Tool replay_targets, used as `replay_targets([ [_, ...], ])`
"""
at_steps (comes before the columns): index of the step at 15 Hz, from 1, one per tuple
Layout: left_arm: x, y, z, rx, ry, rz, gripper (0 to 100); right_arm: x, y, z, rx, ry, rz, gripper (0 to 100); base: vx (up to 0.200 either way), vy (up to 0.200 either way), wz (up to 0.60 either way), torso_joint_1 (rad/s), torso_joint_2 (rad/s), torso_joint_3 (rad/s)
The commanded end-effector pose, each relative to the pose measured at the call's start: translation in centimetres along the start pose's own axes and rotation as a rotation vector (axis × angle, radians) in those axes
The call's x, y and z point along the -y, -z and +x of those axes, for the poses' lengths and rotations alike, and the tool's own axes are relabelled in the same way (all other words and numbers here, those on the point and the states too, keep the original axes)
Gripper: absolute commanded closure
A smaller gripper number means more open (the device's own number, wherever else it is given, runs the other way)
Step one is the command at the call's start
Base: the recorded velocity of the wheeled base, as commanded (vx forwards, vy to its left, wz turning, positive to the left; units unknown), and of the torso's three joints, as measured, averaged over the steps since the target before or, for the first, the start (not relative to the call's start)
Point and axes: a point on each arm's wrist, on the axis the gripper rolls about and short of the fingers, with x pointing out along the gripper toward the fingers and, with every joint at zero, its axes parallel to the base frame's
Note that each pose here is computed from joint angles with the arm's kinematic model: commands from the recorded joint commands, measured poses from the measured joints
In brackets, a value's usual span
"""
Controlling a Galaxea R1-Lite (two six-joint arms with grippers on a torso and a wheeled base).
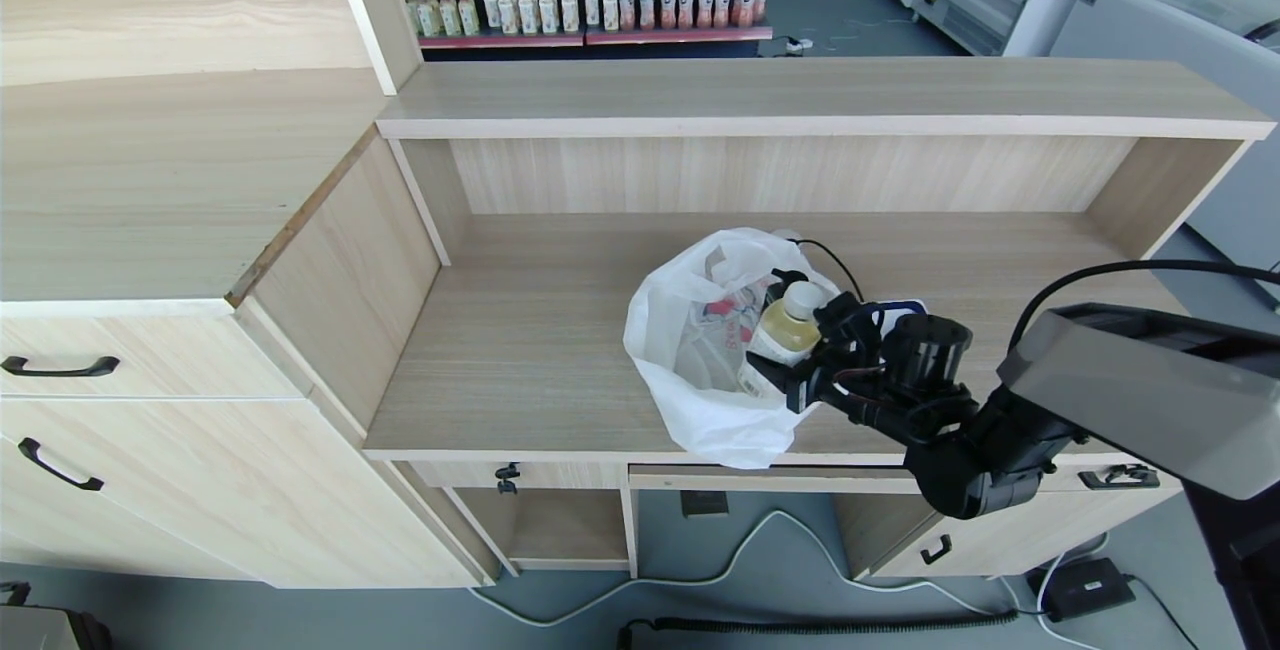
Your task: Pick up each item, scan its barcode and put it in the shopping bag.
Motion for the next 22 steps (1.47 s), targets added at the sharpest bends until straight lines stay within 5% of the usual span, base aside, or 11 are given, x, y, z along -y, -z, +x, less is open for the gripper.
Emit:
replay_targets([
  [1, 0.0, 0.0, 0.0, 0.001, -0.001, -0.001, 0, 0.1, 0.2, 0.2, 0.000, 0.000, -0.002, 100, 0.000, 0.000, 0.00, 0.000, 0.00, 0.000],
  [8, 0.0, 0.0, 0.0, 0.001, -0.001, -0.001, 0, -0.2, 0.0, 0.3, -0.012, -0.008, 0.003, 100, 0.000, 0.000, 0.00, 0.000, 0.00, 0.000],
  [9, 0.0, 0.0, 0.0, 0.001, -0.001, -0.001, 0, -0.2, -0.2, 0.2, -0.012, -0.008, 0.003, 0, 0.000, 0.000, 0.00, 0.000, 0.00, 0.000],
  [17, 0.0, 0.0, 0.0, 0.001, -0.001, -0.001, 0, -1.3, -3.1, 0.4, 0.047, -0.038, -0.014, 0, 0.000, 0.000, 0.00, 0.000, 0.00, 0.000],
  [22, 0.0, 0.0, 0.0, 0.001, -0.001, -0.001, 0, 0.7, -9.0, -4.3, 0.029, 0.029, -0.023, 0, 0.000, 0.000, 0.00, 0.000, 0.00, 0.000],
])
